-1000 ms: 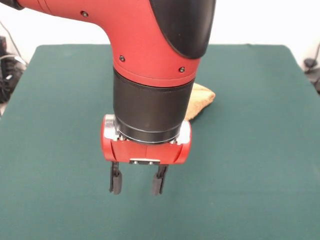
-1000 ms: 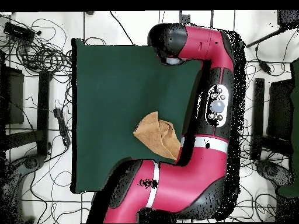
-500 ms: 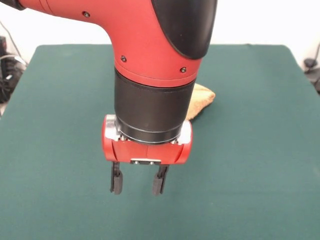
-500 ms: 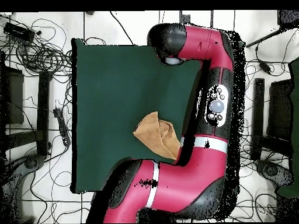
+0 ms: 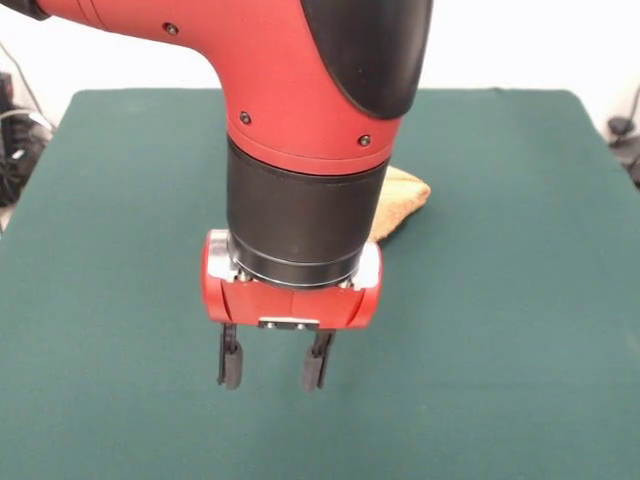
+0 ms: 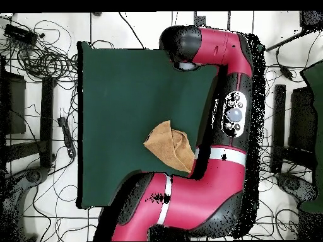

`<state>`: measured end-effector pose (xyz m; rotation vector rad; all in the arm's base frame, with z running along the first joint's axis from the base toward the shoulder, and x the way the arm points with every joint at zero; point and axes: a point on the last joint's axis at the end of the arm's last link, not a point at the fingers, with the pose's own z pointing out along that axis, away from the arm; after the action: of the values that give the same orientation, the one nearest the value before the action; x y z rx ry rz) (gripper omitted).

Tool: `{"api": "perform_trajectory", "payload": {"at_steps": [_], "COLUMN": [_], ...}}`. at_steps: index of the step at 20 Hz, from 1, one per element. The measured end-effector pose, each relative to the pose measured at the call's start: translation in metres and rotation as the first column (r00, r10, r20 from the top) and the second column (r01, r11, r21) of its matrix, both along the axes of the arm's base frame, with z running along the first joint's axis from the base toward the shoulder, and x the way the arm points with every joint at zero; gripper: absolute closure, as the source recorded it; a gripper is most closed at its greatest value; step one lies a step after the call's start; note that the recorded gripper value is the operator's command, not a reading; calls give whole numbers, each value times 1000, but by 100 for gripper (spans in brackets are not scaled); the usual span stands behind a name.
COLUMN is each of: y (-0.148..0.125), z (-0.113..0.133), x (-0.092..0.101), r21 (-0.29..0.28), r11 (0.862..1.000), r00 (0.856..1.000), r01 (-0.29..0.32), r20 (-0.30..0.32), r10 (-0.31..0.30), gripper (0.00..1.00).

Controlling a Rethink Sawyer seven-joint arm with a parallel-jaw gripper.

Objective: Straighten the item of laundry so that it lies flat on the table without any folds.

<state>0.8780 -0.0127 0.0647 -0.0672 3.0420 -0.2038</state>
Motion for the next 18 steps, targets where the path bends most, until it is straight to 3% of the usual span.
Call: {"api": "perform_trajectory", "payload": {"at_steps": [7,13,18], "y": [-4,-7,-15], "z": [-9,-8,13], "x": [-12,-37,-74], "r21": [-12,-4,3], "r11": [1000,1000,1000], "r00": [1000,999,996], "r01": [-3,0,14], "r20": [-14,-52,-93], "r10": [3,0,-13], "gripper": [0,0,0]}}
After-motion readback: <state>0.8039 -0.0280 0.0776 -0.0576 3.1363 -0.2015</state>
